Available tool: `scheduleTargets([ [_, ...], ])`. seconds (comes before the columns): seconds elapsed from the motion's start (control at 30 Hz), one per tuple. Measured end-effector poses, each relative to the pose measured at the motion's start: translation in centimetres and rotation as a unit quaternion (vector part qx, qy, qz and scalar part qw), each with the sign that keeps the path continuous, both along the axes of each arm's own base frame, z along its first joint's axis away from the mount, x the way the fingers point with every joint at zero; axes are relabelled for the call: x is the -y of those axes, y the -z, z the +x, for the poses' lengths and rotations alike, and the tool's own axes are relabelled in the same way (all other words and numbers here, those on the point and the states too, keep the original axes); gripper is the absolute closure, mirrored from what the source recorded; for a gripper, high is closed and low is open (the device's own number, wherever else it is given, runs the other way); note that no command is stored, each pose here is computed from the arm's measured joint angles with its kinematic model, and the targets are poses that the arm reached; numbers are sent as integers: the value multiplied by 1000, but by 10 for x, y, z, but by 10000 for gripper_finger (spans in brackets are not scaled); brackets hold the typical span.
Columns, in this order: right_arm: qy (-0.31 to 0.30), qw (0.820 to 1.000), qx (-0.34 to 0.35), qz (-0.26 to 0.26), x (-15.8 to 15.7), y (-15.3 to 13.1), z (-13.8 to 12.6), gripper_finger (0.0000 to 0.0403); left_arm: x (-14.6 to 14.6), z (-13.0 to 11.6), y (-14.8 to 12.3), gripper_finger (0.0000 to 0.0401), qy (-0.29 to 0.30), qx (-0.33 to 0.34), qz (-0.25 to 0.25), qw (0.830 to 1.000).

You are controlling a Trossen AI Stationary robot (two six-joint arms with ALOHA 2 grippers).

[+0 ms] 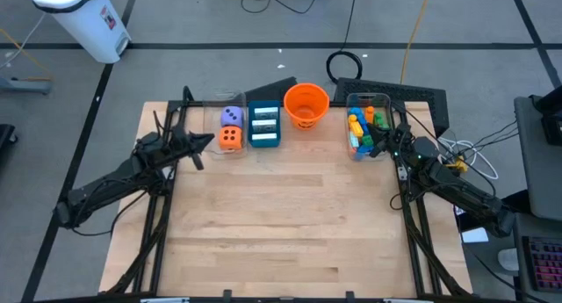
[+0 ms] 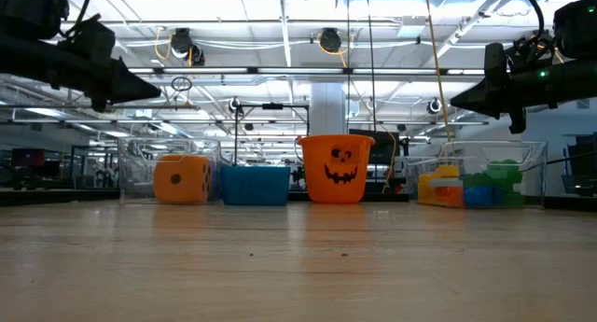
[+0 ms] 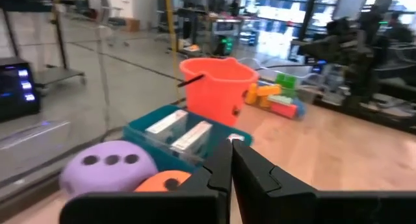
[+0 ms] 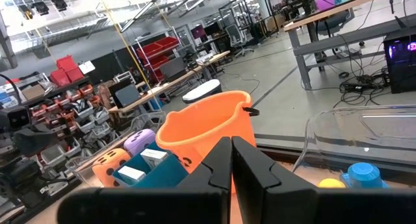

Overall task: Pick & Place Toys
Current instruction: Return to Home Position

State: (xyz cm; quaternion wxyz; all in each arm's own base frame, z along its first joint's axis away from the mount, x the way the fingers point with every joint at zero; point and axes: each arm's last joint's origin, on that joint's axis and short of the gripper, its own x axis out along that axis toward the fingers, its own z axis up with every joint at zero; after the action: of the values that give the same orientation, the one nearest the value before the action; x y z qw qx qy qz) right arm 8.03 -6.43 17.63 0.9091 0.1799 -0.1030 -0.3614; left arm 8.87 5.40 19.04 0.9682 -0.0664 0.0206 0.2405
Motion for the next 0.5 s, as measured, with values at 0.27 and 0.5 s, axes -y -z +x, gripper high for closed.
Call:
scheduleTargets([
  [0.27, 0, 1000, 0, 0, 0, 0, 0, 399, -2, -1, 0, 395, -46, -10, 12, 999],
  [0.5, 0, 1000, 0, 0, 0, 0, 0, 398, -3, -1, 2, 376, -50, 2, -1, 999],
])
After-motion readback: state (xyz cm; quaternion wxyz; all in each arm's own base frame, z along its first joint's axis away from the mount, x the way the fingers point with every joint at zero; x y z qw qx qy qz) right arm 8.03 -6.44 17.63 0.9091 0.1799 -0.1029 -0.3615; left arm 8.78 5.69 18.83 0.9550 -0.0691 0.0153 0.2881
